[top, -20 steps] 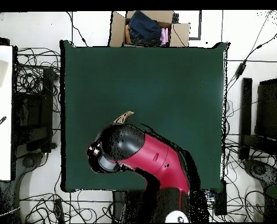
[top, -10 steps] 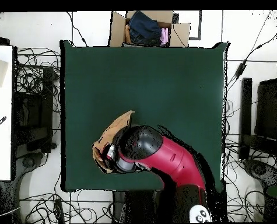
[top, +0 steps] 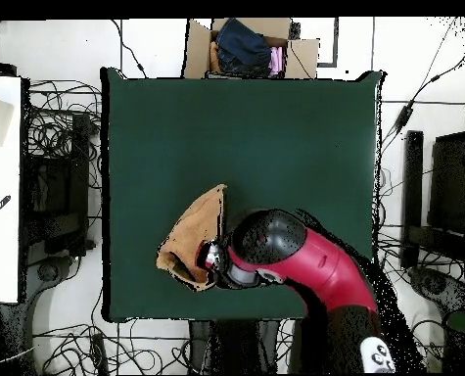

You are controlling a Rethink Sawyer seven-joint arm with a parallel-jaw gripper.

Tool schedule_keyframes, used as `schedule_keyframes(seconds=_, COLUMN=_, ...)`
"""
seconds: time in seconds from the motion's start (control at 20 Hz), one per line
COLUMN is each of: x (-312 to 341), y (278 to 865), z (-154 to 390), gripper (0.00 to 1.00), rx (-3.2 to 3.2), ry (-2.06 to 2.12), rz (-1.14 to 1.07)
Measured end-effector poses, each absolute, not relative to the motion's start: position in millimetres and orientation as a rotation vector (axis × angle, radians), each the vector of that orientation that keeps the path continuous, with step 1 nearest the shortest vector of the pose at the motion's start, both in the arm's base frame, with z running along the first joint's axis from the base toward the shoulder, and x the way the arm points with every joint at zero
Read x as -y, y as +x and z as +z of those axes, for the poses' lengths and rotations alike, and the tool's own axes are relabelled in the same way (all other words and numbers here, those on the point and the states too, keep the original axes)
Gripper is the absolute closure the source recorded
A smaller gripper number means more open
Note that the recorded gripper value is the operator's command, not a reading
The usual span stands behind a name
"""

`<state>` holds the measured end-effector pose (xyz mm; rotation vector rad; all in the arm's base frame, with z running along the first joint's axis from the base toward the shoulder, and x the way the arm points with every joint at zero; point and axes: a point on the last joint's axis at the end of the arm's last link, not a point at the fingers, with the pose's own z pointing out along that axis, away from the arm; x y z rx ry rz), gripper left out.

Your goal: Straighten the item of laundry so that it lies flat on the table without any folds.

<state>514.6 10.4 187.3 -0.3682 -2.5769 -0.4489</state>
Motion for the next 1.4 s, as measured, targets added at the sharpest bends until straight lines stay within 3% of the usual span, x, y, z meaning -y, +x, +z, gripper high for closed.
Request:
schedule_keyframes(seconds=0.65, x=92, y=494, z=116, gripper=1.00, rx=2.531, ry=-0.131, rz=-0.569)
schedule_keyframes(seconds=1.4, x=119, y=503, z=34, gripper=1.00, rx=2.496, ry=0.197, rz=-0.725)
